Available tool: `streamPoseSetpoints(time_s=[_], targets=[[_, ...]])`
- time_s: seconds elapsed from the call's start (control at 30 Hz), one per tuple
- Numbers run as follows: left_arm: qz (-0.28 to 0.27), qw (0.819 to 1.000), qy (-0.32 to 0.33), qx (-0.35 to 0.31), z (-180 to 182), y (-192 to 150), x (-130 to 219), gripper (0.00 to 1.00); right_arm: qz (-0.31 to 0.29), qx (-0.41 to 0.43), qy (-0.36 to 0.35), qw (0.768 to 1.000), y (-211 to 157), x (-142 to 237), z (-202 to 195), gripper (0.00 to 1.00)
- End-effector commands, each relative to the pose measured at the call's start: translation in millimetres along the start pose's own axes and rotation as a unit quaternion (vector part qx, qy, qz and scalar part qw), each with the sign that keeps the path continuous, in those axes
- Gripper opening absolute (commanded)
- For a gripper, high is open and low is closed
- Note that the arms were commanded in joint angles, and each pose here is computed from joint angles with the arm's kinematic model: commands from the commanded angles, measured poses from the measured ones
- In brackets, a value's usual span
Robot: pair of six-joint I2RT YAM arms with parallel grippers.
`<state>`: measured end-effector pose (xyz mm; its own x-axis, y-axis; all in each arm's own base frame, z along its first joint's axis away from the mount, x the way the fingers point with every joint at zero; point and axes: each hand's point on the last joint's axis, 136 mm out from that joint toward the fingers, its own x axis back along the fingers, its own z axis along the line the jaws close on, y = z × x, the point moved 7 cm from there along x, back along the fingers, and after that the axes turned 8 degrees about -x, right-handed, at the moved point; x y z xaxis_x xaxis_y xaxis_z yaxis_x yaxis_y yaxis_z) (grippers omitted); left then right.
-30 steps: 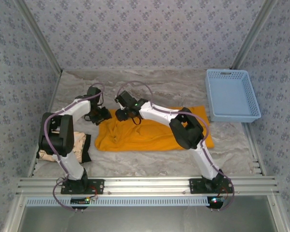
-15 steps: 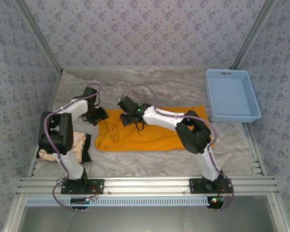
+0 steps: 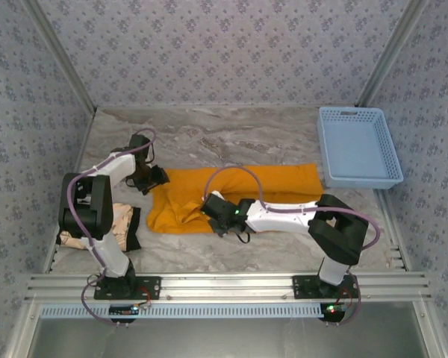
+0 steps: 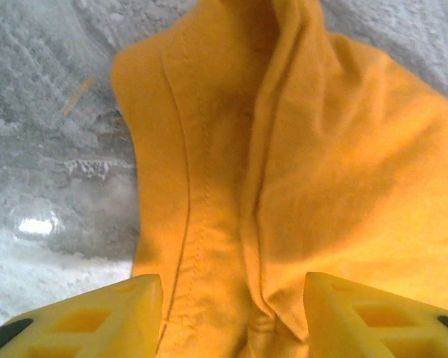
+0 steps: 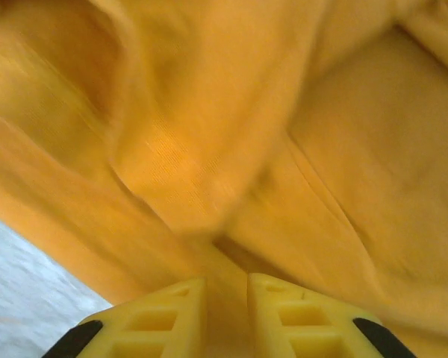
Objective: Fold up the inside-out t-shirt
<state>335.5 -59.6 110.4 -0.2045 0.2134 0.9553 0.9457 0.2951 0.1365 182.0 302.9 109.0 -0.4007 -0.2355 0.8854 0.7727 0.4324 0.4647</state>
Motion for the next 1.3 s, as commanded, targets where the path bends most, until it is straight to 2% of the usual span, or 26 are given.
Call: streamPoseSetpoints(time_s=[0.0, 0.07, 0.13, 0.27, 0.37, 0.5, 0.63, 0.83, 1.07, 1.1, 1.27], targets=[[-0.019, 0.999, -0.041, -0.013, -10, -6, 34, 0.55, -0.038, 0.008, -0.020, 0.999, 8, 26, -13, 0.24], [-0.007, 0.999, -0.045, -0.012, -9, -18, 42, 0.56, -0.053, 0.037, 0.011, 0.998, 11, 35, -10, 0.33], [-0.003, 0.998, -0.055, -0.012, -10, -29, 50, 0.57, -0.064, 0.071, 0.073, 0.993, 20, 47, 2, 0.43], [0.003, 0.997, -0.067, -0.030, -19, -50, 52, 0.57, -0.082, 0.074, 0.182, 0.977, 49, 58, 36, 0.48], [0.017, 0.997, -0.071, -0.039, -23, -57, 47, 0.55, -0.079, 0.023, 0.208, 0.975, 76, 50, 58, 0.55], [0.024, 0.997, -0.071, -0.031, -23, -60, 34, 0.52, -0.066, -0.037, 0.198, 0.977, 92, 26, 67, 0.58], [0.015, 0.998, -0.062, -0.030, -23, -53, 25, 0.51, -0.035, -0.096, 0.165, 0.981, 88, 1, 56, 0.64], [0.030, 0.998, -0.045, -0.030, -20, -53, 10, 0.49, -0.020, -0.108, 0.151, 0.982, 73, -4, 65, 0.69], [0.026, 0.999, -0.027, -0.023, -12, -56, -1, 0.39, -0.042, -0.108, 0.148, 0.982, 73, 10, 68, 0.70], [0.025, 0.999, -0.027, -0.019, -12, -56, -3, 0.35, -0.040, -0.106, 0.153, 0.982, 71, 11, 69, 0.70], [0.024, 0.999, -0.025, -0.012, -11, -55, -8, 0.28, -0.021, -0.114, 0.144, 0.983, 62, -4, 63, 0.70]])
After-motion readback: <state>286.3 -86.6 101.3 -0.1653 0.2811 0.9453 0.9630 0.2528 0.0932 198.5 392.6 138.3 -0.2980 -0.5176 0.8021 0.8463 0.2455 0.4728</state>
